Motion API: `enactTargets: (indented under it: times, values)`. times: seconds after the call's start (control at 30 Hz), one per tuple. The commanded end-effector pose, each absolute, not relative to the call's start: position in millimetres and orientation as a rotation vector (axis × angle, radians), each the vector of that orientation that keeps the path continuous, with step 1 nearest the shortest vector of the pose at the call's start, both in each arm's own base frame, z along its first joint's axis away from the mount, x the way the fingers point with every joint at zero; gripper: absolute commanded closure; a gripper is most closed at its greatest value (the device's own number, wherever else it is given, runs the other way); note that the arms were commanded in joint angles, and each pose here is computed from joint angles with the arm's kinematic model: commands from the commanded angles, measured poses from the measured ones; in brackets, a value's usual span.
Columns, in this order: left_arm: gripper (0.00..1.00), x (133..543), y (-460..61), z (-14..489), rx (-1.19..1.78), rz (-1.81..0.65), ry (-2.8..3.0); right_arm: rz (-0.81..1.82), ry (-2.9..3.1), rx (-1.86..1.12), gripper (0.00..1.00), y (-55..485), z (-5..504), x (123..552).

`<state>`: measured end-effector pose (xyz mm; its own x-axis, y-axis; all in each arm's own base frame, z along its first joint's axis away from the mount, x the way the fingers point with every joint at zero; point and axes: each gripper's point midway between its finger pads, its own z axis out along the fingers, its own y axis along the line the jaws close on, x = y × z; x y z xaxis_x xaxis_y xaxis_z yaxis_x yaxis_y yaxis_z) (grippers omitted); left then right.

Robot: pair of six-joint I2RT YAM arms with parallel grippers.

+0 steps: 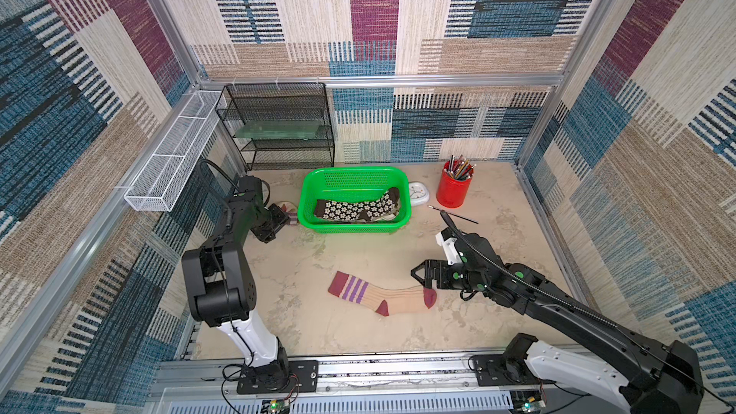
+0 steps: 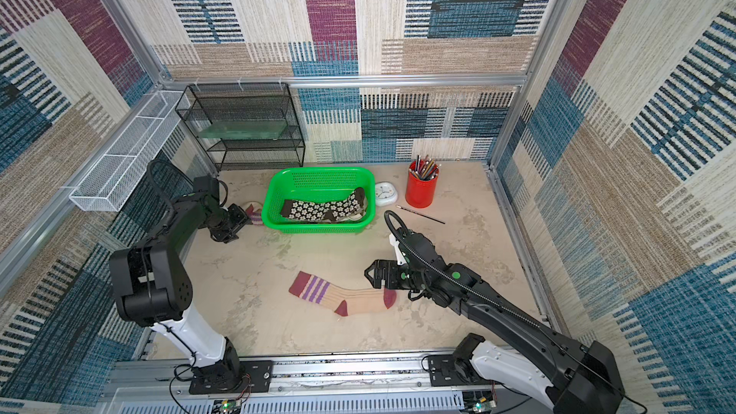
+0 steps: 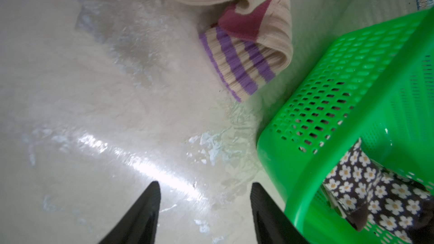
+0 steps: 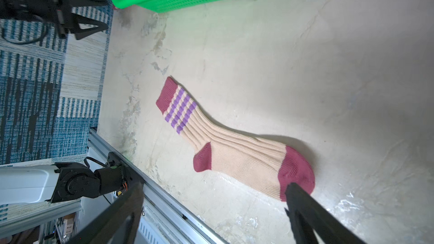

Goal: Place the socks together as a pair
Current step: Pick up the sock at the center of the board.

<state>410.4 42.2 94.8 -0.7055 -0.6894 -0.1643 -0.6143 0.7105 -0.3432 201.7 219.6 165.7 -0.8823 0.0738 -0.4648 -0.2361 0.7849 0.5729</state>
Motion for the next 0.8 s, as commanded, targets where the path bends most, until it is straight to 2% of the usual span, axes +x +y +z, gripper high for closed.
enactTargets:
  times: [0.0,0.17,0.53,0.57,0.73,0.77]
  values:
    - [0.44,425.0,38.4,84.0,-0.962,-0.425,2.688,0.914,2.466,-0.149,0.04,219.7,178.0,201.3]
    - [0.54,449.3,39.5,65.0,-0.976,-0.437,2.712,0.966,2.452,-0.094,0.04,216.8,181.1,195.5]
    - [0.65,472.7,53.4,36.9,-1.044,-0.335,2.715,0.962,2.453,-0.001,0.04,205.1,178.8,190.2]
    - [0.73,474.2,53.8,34.5,-1.051,-0.325,2.715,0.962,2.456,0.008,0.04,204.4,178.1,189.4]
    - [0.81,477.3,53.3,23.7,-1.062,-0.314,2.739,0.978,2.44,0.022,0.04,203.2,182.2,188.0]
    - [0.88,477.1,53.0,24.0,-1.061,-0.316,2.742,0.979,2.433,0.02,0.04,202.8,184.0,188.1]
